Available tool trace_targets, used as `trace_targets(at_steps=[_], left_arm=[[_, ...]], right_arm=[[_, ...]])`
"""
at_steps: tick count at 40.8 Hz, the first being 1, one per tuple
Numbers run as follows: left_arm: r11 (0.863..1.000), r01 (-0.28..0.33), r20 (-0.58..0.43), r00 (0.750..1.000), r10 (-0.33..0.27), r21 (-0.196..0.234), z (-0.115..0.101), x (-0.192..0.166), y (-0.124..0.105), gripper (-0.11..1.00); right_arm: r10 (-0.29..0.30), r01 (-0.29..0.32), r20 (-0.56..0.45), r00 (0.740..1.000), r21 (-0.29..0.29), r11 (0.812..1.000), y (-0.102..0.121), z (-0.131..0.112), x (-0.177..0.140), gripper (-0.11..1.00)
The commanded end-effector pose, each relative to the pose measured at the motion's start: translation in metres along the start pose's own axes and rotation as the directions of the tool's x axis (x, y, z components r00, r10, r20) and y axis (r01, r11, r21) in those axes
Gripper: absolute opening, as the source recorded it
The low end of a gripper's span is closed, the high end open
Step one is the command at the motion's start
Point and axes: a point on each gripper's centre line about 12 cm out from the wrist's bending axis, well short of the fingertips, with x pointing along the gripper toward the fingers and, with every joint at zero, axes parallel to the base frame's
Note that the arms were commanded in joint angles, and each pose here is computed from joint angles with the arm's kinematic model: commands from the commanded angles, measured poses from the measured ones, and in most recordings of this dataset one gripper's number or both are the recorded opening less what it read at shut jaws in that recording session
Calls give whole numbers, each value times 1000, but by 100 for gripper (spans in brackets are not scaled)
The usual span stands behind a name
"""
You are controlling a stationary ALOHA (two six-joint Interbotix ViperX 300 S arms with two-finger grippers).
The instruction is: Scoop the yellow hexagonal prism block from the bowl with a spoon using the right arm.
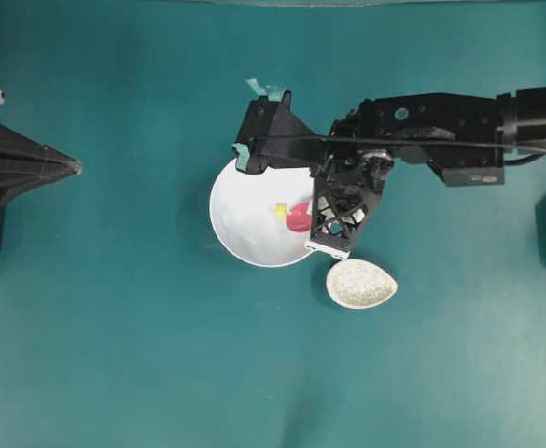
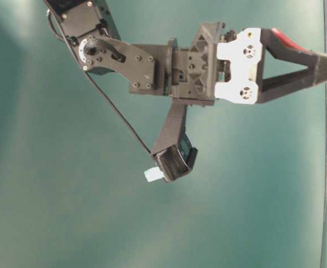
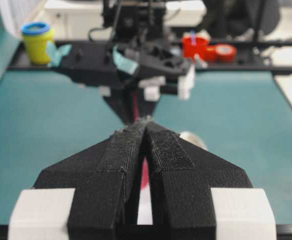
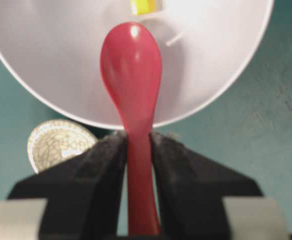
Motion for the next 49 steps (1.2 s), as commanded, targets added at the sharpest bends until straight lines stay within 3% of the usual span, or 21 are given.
trace_targets(at_steps=[1,27,49], left_arm=[[1000,0,29,1000,0,2,12,3,0,-1],[1000,0,29,1000,0,0,11,2,0,-1],[1000,0,31,1000,0,-3,12,3,0,-1]], right_arm=[[15,-14,55,998,-5,1000,4,8,-11,23],[41,-37,148,988,-30,999,11,24,8,23],[46,-32,305,951,-51,998,12,43,3,23]])
